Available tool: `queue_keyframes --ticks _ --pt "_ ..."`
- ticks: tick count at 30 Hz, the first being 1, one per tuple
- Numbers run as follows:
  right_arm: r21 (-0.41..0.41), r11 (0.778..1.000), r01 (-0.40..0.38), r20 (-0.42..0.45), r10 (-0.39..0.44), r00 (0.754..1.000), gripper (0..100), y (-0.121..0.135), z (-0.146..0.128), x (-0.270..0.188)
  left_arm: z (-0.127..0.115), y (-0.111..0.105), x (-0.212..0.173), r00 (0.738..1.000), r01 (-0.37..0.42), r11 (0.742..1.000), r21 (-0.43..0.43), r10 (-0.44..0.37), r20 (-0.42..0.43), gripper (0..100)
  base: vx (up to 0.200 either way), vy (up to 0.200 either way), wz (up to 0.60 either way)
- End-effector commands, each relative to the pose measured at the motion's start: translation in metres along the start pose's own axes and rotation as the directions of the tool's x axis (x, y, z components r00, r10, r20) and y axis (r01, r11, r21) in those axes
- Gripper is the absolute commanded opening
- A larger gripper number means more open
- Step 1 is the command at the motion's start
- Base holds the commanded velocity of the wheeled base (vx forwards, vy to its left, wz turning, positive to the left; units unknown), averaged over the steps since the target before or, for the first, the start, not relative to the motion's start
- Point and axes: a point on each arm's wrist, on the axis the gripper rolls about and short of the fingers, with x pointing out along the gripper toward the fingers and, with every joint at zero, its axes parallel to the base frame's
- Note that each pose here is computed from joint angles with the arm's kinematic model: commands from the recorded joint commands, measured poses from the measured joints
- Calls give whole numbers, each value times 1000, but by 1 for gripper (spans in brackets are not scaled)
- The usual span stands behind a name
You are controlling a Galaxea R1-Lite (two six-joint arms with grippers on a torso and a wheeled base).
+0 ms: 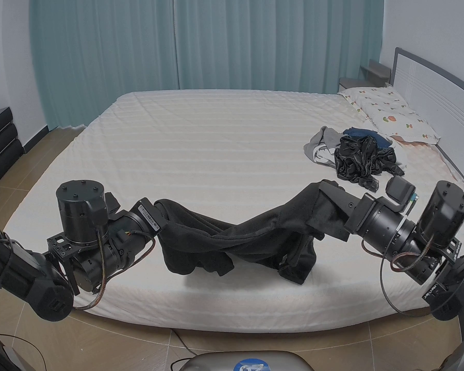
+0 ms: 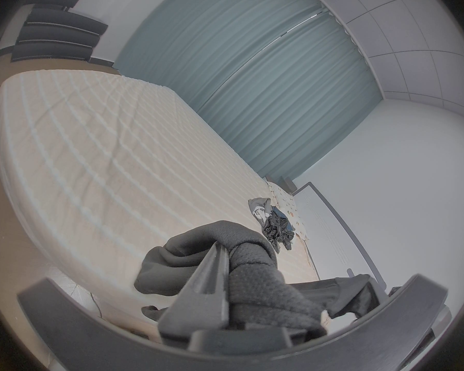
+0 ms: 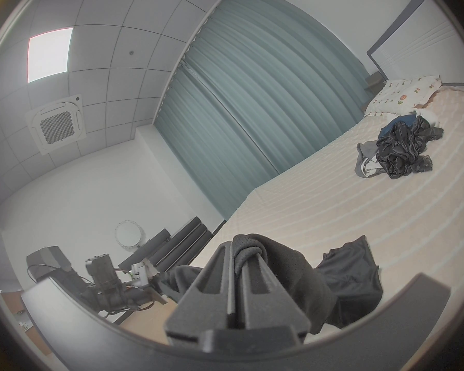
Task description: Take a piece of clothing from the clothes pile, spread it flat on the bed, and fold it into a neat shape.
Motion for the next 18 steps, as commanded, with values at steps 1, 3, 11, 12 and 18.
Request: queue_keyframes --ticks 1,3,11,12,18 --pt "-14 991 -131 137 132 982 0 36 39 -36 14 -12 -19 997 54 998 21 -55 54 0 0 0 0" --pt "-24 983 -180 179 181 967 0 51 55 -49 21 -18 -28 993 84 996 29 -86 81 0 0 0 0" --pt "-49 970 -237 287 241 927 0 84 108 -79 45 -37 -47 976 148 988 46 -154 155 0 0 0 0" --pt "-68 968 -242 329 251 910 0 90 125 -82 49 -42 -50 978 141 989 46 -146 148 0 0 0 0" --pt "-77 980 -181 337 196 921 0 98 161 -69 59 -55 -44 995 74 997 22 -76 72 0 0 0 0"
